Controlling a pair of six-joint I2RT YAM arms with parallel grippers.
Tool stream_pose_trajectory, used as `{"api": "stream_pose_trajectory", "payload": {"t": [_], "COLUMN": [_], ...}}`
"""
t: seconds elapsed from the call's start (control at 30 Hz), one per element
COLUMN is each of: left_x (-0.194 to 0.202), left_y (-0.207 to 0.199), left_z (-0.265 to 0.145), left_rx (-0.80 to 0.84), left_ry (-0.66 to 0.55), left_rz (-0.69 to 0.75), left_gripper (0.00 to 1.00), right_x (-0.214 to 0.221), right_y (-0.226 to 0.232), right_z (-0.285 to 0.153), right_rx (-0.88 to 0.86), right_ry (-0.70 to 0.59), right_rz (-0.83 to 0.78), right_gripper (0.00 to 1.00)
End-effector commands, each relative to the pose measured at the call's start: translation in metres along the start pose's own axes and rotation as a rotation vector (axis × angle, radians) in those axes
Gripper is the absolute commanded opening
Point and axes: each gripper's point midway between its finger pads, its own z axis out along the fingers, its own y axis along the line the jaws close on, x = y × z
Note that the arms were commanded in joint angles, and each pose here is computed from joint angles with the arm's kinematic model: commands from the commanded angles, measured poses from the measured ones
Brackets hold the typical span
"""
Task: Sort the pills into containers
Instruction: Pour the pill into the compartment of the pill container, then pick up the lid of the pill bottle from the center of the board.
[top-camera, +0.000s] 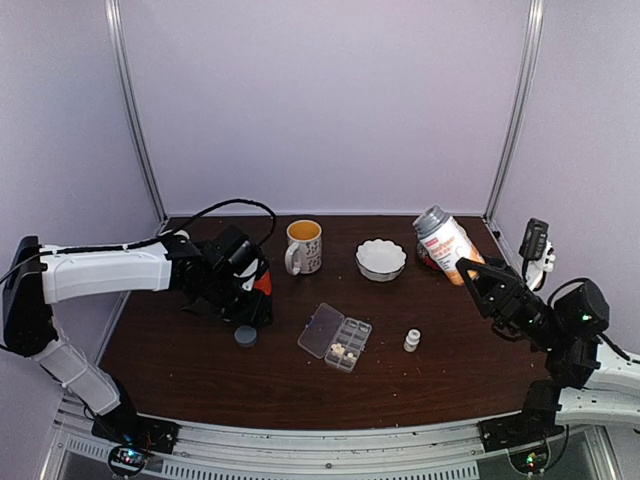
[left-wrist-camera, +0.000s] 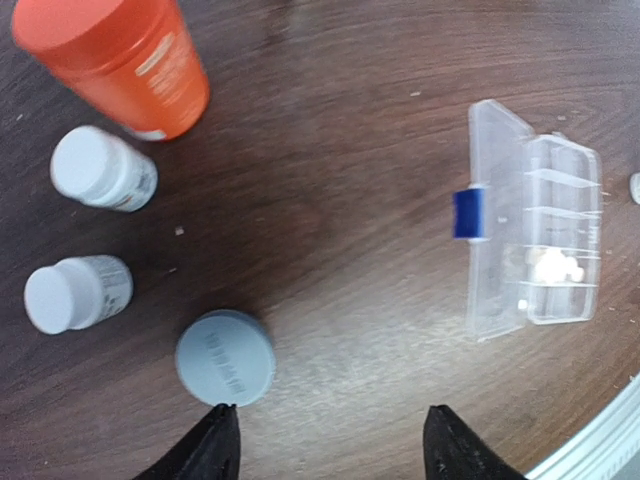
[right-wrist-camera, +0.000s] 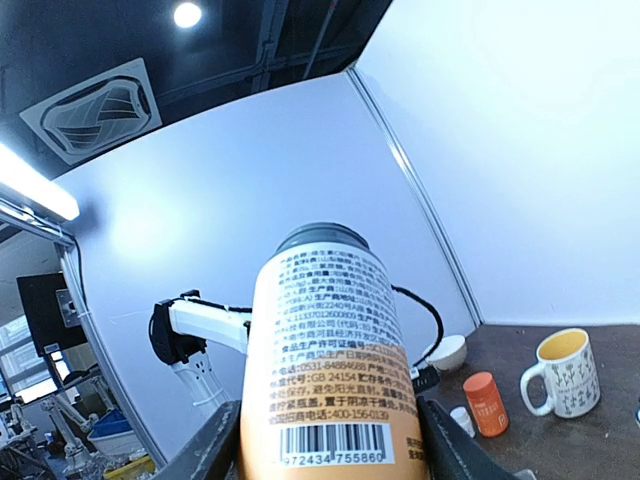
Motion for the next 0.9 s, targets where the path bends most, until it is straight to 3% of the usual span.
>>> {"api": "stream_pose_trajectory", "payload": {"t": [0.0, 0.13, 0.37, 0.87], "left_x": [0.007, 0.016, 0.025, 0.036], "left_y": [0.024, 0.034, 0.05, 0.063], "left_z": [0.004, 0.016, 0.04, 0.069], "left_rx": [-0.082, -0.134, -0.195, -0.222], "left_ry": [0.023, 0.066, 0.128, 0.194], "left_rz": [-0.026, -0.031, -0.046, -0.048], "left_gripper": [0.68, 0.73, 0.76, 0.75], "right_x": [-0.031, -0.047, -0.028, -0.017], "right_y": [0.026, 0.025, 0.06, 0.051], "right_z": [0.01, 0.011, 0.026, 0.024], "right_rx": [-0.06, -0.024, -0.229, -0.211], "right_ry": [-0.035, -0.086, 0.051, 0.058], "right_rz": [-0.103, -0.122, -0.122, -0.083], "right_gripper": [0.0, 0.0, 0.0, 0.0]}}
